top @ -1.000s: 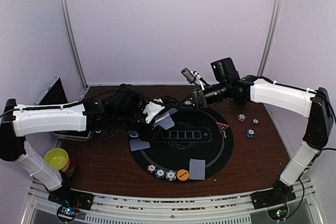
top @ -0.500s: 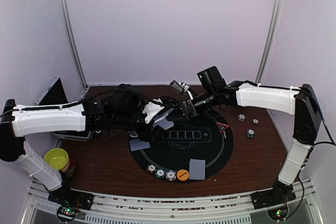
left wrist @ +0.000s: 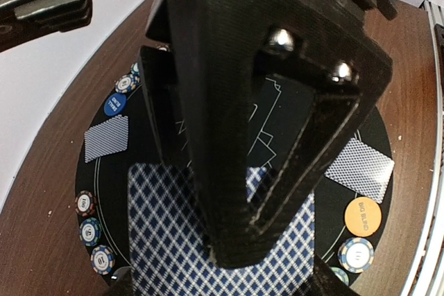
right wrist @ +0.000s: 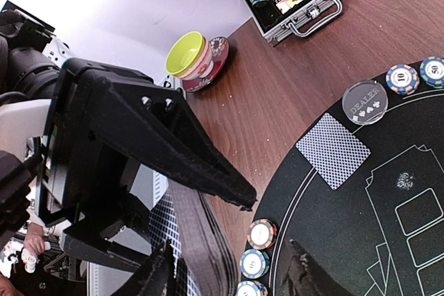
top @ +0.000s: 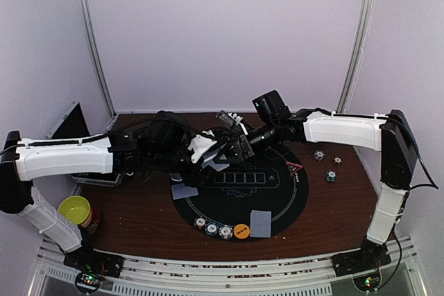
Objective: Distribute texas hold em gaming equipment
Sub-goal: Pick up the poker card from the face-down deck piles.
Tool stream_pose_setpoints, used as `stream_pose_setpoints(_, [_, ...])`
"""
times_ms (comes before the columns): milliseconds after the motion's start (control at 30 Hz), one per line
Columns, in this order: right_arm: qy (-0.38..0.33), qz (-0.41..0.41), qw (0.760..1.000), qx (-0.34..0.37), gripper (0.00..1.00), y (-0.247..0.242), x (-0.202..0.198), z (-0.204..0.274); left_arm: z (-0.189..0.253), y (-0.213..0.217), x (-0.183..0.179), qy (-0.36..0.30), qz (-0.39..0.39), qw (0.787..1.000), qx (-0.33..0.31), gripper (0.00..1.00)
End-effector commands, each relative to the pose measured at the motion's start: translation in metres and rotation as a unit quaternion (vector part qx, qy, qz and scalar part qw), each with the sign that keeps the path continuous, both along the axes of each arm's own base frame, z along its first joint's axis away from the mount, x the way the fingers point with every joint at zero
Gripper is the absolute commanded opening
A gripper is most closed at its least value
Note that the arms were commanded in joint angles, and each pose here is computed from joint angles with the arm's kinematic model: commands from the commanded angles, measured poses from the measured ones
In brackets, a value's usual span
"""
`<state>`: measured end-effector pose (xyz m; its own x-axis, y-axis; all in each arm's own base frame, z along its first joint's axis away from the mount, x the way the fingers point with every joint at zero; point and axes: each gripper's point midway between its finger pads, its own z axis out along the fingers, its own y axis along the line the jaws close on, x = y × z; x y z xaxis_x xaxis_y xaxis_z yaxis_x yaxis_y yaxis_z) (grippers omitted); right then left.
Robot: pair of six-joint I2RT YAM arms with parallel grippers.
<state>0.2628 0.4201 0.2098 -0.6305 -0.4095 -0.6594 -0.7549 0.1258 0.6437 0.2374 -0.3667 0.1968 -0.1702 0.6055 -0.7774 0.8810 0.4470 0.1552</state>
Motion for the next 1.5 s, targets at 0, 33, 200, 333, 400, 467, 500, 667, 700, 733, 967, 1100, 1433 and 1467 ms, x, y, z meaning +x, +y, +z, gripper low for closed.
stream_pose_setpoints(0, [-0.009,-0.026,1.000,-0.010,0.49,0.004,0.012,0.002,0.027,-0.006,-0.001,-0.027,-0.010,0.999,-0.038,0.60])
stream_pose_setpoints(33, [-0.009,-0.034,0.999,-0.014,0.48,0.002,0.014,0.001,0.027,-0.006,-0.001,-0.028,-0.010,0.999,-0.039,0.60])
stream_pose_setpoints(200, [-0.007,-0.056,0.998,-0.024,0.39,-0.010,0.025,-0.003,0.028,-0.006,-0.001,-0.029,-0.009,0.999,-0.039,0.60])
stream_pose_setpoints(333, [-0.003,-0.060,0.998,-0.027,0.34,-0.018,0.028,-0.005,0.027,-0.006,-0.002,-0.030,-0.010,0.999,-0.038,0.60])
stream_pose_setpoints(400, [-0.002,-0.059,0.998,-0.031,0.33,-0.021,0.029,-0.008,0.027,-0.007,-0.001,-0.030,-0.010,0.999,-0.037,0.60])
stream_pose_setpoints(467, [-0.001,-0.056,0.998,-0.032,0.31,-0.022,0.028,-0.009,0.026,-0.007,-0.001,-0.030,-0.010,0.999,-0.036,0.60])
stream_pose_setpoints(500, [-0.001,-0.053,0.998,-0.032,0.30,-0.023,0.027,-0.009,0.025,-0.006,-0.001,-0.030,-0.009,0.999,-0.035,0.60])
stream_pose_setpoints(667, [-0.014,-0.057,0.997,-0.044,0.27,-0.026,0.029,-0.009,0.024,-0.007,-0.001,-0.029,-0.009,0.999,-0.034,0.60])
stream_pose_setpoints(700, [-0.014,-0.058,0.997,-0.045,0.27,-0.027,0.030,-0.009,0.024,-0.007,-0.001,-0.029,-0.010,0.999,-0.033,0.60])
stream_pose_setpoints(733, [-0.013,-0.057,0.997,-0.044,0.26,-0.028,0.030,-0.009,0.024,-0.007,-0.001,-0.030,-0.009,0.999,-0.033,0.60])
stream_pose_setpoints(967, [-0.006,-0.039,0.999,-0.025,0.13,-0.028,0.021,0.003,0.024,-0.007,-0.001,-0.030,-0.009,0.999,-0.033,0.60])
stream_pose_setpoints(1100, [-0.013,-0.036,0.999,-0.017,0.06,-0.030,0.017,0.012,0.023,-0.007,-0.001,-0.030,-0.009,0.999,-0.031,0.60])
stream_pose_setpoints(1433, [0.001,-0.033,0.999,0.006,0.00,-0.043,0.020,0.027,0.022,-0.007,-0.001,-0.030,-0.009,0.999,-0.030,0.60])
stream_pose_setpoints(1467, [0.002,-0.036,0.999,0.009,0.00,-0.046,0.022,0.030,0.022,-0.007,-0.001,-0.030,-0.010,0.999,-0.030,0.60])
